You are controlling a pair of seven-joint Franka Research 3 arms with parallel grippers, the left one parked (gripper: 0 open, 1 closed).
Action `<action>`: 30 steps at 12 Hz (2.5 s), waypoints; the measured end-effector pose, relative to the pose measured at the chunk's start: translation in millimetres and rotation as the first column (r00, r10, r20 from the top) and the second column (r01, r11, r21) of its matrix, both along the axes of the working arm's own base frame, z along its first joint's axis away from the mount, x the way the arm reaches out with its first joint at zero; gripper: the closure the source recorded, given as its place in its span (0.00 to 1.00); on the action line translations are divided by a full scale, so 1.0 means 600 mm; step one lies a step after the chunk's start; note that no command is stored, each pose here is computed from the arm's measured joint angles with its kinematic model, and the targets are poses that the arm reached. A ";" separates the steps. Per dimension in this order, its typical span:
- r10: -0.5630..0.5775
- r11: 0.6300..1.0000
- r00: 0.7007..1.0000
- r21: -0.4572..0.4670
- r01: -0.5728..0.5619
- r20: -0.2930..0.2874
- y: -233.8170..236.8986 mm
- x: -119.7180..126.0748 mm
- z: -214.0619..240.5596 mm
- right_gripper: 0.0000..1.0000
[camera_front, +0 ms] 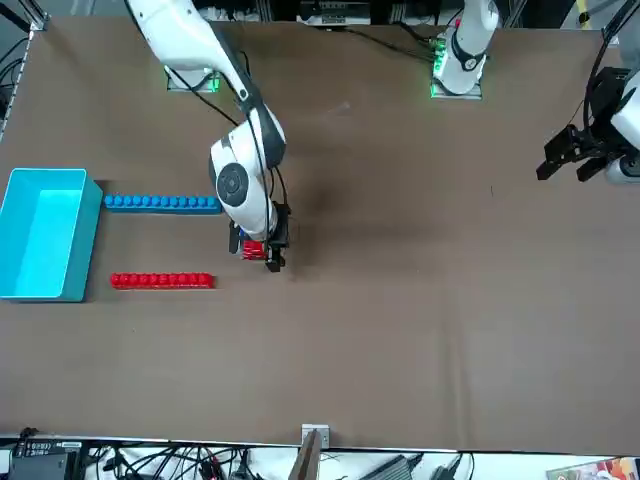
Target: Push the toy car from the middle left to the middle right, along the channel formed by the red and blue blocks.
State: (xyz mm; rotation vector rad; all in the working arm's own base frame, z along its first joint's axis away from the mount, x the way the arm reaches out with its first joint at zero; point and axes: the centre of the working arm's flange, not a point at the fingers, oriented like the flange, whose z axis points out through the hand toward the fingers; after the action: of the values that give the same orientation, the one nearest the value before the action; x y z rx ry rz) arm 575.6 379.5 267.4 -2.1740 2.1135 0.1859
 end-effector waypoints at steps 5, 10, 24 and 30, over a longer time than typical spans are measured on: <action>0.090 0.996 0.996 0.000 -0.090 -0.001 -0.002 -0.006 0.074 0.00; 0.243 0.970 0.970 -0.005 -0.243 0.008 -0.022 -0.011 0.140 0.00; 0.723 0.689 0.686 -0.168 -0.705 0.087 -0.126 -0.014 0.374 0.00; 0.914 0.404 0.405 -0.169 -0.899 0.026 -0.236 -0.017 0.442 0.00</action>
State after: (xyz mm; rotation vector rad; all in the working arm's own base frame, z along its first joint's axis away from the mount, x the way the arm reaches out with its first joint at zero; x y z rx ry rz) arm 565.4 238.1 532.6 -3.0733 0.6079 -0.0195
